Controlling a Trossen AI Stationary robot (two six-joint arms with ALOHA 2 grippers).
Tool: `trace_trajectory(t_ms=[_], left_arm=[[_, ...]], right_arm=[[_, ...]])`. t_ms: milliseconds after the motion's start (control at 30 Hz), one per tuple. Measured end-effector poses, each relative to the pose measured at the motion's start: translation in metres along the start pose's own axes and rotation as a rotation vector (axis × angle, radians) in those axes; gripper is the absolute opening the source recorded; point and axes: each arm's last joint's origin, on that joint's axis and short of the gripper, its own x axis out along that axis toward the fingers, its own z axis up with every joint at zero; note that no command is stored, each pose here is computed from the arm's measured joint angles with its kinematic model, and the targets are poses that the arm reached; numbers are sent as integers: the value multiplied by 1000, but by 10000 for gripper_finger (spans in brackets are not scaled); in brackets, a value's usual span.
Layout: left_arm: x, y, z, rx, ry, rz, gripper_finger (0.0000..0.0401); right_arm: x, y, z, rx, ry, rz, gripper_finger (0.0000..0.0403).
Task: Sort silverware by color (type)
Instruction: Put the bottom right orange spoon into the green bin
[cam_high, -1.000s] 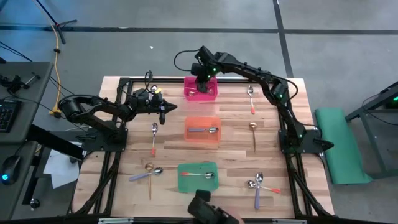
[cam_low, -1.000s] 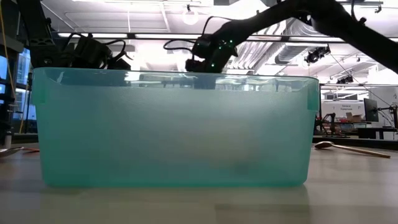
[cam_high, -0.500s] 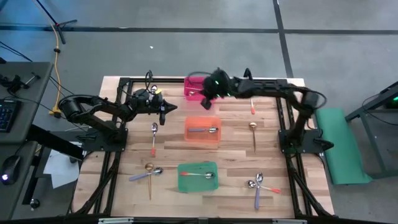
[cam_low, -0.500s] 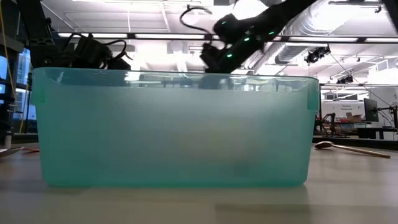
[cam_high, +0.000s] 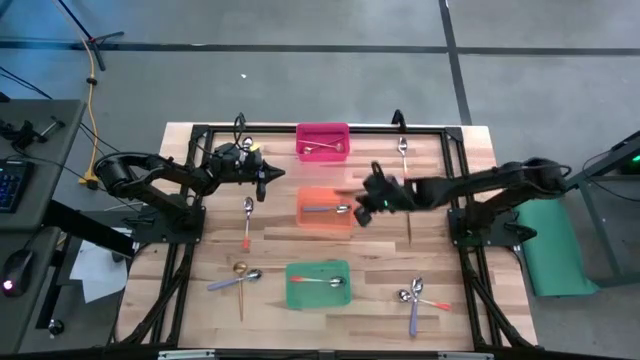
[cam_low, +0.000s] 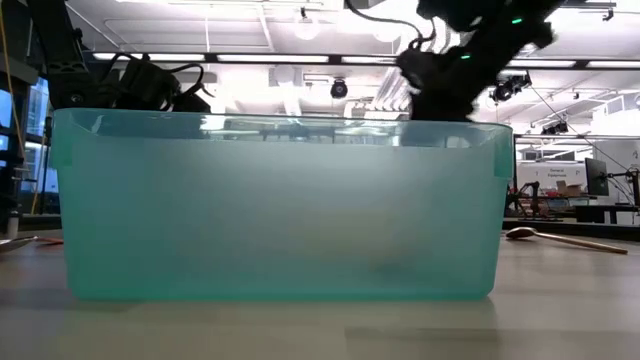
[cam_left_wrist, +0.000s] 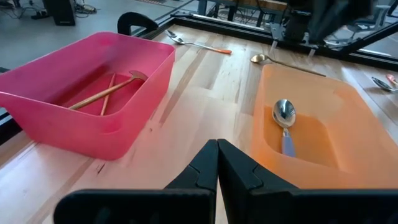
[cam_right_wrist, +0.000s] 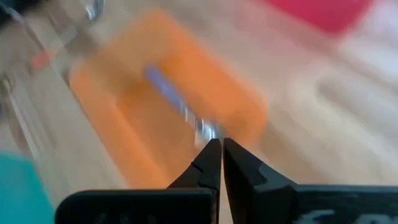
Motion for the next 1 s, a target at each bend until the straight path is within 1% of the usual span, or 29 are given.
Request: trace_trajectory(t_ms=[133, 233, 400, 500, 667, 767, 867, 1000], left_arm=[[1, -3, 0, 8, 3, -12, 0], [2, -5, 0, 21, 5, -23, 0], [4, -10, -1, 33, 17, -46, 0], [5, -13, -2, 61, 23, -62, 0], [6, -18, -2, 93, 26, -85, 0], [7, -21, -4, 92, 40, -97, 0], [8, -24, -6, 89, 59, -111, 0], [9, -29, -7, 92, 72, -134, 0]], right_arm=[[-13, 15, -27, -1, 96, -53, 0], [-21, 28, -41, 10, 125, -30, 0], [-35, 47, -64, 35, 175, 41, 4], [-45, 55, -80, 62, 217, 65, 23], [-62, 67, -104, 75, 274, 109, 80], [-70, 72, -115, 72, 309, 137, 108], [-77, 75, -124, 62, 355, 163, 123], [-84, 78, -135, 20, 418, 187, 126]])
